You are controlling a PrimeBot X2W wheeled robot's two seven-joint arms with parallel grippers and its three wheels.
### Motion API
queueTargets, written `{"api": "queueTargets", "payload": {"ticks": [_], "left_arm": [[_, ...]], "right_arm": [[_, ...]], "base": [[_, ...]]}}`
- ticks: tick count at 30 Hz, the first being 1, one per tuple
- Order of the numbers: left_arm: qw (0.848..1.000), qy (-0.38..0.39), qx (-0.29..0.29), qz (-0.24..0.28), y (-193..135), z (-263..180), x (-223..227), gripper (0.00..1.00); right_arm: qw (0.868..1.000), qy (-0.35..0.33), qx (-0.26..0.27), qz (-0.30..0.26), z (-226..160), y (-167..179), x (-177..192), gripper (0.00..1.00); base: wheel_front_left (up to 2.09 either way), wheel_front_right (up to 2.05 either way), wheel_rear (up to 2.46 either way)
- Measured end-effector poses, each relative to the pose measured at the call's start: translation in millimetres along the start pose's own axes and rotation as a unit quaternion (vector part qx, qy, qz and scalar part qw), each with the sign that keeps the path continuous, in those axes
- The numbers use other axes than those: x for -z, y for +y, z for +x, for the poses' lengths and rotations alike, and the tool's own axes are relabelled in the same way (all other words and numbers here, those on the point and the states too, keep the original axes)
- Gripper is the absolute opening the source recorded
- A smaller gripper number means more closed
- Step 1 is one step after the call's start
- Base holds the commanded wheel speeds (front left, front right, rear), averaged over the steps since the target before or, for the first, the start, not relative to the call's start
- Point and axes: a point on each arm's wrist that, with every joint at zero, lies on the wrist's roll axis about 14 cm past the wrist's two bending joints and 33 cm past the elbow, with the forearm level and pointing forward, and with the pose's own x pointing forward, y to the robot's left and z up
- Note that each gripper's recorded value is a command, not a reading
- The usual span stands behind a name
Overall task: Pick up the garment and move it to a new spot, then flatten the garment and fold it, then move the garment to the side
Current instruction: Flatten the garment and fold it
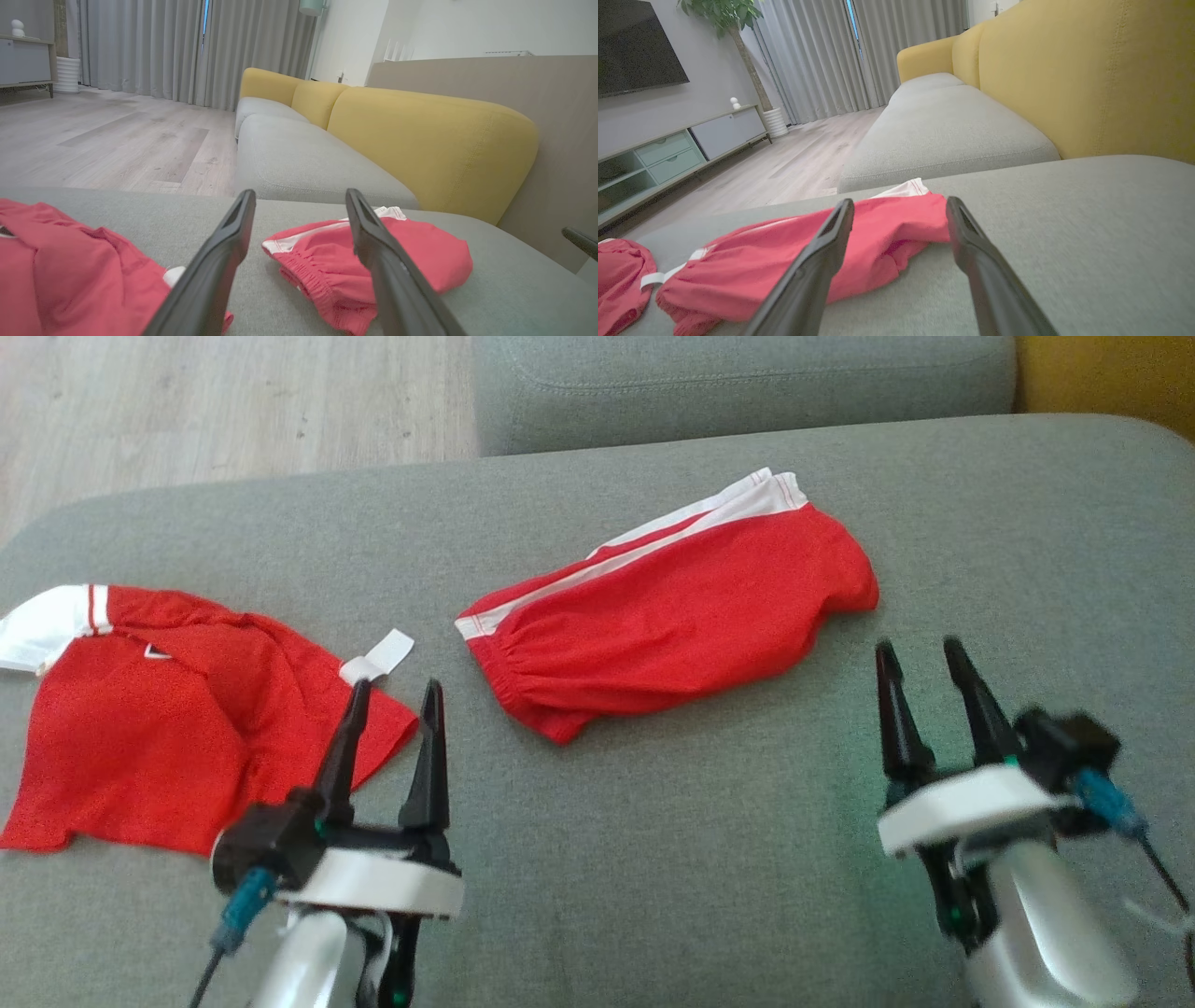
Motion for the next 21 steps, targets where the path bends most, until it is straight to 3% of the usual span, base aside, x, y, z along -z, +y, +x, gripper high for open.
{"api": "queueTargets", "payload": {"ticks": [5,12,21], "left_arm": [[1.000,0.015,-0.005,-0.002,0,-10,12,1.00],[1.000,0.021,-0.003,0.002,3,-8,16,1.00],[1.000,0.030,-0.005,0.003,11,2,23,1.00]], "right_arm": [[1.000,0.022,0.018,-0.003,-19,-9,18,1.00],[1.000,0.022,0.022,0.001,-10,-10,19,1.00],[0.997,0.048,0.051,0.035,40,-30,19,1.00]], "base": [[0.00,0.00,0.00],[0.00,0.00,0.00],[0.00,0.00,0.00]]}}
